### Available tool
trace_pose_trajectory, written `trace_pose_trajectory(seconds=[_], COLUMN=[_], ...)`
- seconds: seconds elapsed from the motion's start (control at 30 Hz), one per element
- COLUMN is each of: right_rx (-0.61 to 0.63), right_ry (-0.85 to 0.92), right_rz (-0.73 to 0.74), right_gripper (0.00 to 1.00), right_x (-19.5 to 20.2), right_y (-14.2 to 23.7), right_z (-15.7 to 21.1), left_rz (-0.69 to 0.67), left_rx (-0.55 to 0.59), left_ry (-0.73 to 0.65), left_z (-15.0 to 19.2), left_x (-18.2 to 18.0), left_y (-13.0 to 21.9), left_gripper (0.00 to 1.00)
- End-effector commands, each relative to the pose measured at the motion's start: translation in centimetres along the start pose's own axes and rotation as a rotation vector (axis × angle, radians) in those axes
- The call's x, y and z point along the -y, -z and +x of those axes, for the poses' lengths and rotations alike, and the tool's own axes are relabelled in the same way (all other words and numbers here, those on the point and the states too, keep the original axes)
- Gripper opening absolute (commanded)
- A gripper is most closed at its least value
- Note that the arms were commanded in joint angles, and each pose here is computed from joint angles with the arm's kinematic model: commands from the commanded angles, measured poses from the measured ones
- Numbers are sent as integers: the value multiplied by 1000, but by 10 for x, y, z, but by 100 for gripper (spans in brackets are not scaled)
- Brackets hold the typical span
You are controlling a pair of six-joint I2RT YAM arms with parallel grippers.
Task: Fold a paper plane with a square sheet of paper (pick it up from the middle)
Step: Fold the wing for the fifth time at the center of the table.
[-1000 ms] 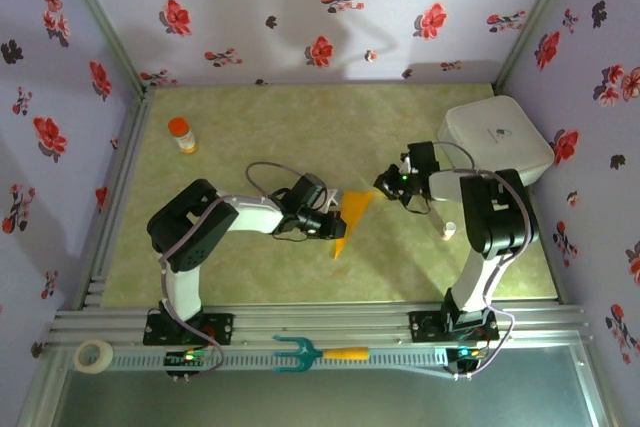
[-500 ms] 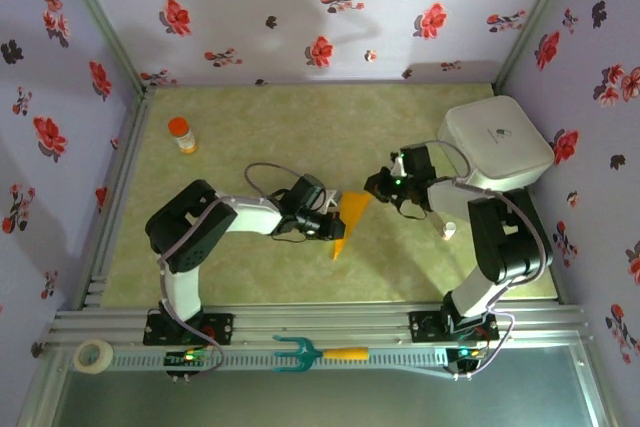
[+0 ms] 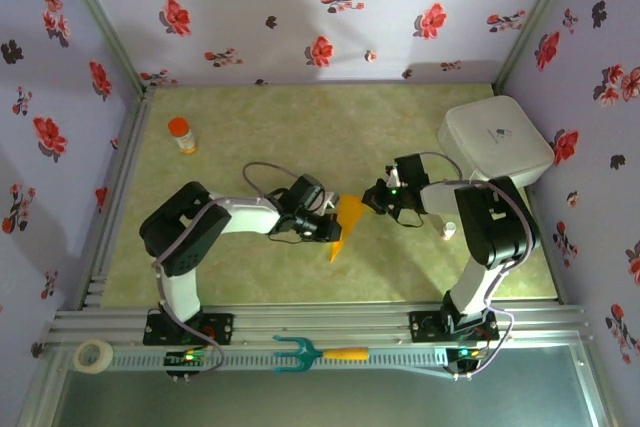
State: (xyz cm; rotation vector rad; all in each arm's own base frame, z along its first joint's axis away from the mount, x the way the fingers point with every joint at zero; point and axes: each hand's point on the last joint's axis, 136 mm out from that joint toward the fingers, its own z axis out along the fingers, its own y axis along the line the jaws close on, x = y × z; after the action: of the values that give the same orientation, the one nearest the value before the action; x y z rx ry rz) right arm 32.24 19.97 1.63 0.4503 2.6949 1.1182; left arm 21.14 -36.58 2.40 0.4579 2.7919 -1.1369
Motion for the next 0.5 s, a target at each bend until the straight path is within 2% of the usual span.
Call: trace_pose_trajectory(seconds=[0.0, 0.17, 0.47], right_rx=[0, 15, 25], right_ry=[-38, -63, -83], right_rz=[66, 57, 56], right_gripper=[3, 3, 3], right_x=[24, 28, 32], right_y=[-2, -2, -2], right_z=[10, 12, 14], left_rz=[-12, 45, 53], left_rx=[23, 32, -31], left_ry=[-54, -71, -65], left_z=[-14, -33, -45], left_x=[21, 42, 38], left_y=[22, 17, -18], left_gripper=[0, 0, 0])
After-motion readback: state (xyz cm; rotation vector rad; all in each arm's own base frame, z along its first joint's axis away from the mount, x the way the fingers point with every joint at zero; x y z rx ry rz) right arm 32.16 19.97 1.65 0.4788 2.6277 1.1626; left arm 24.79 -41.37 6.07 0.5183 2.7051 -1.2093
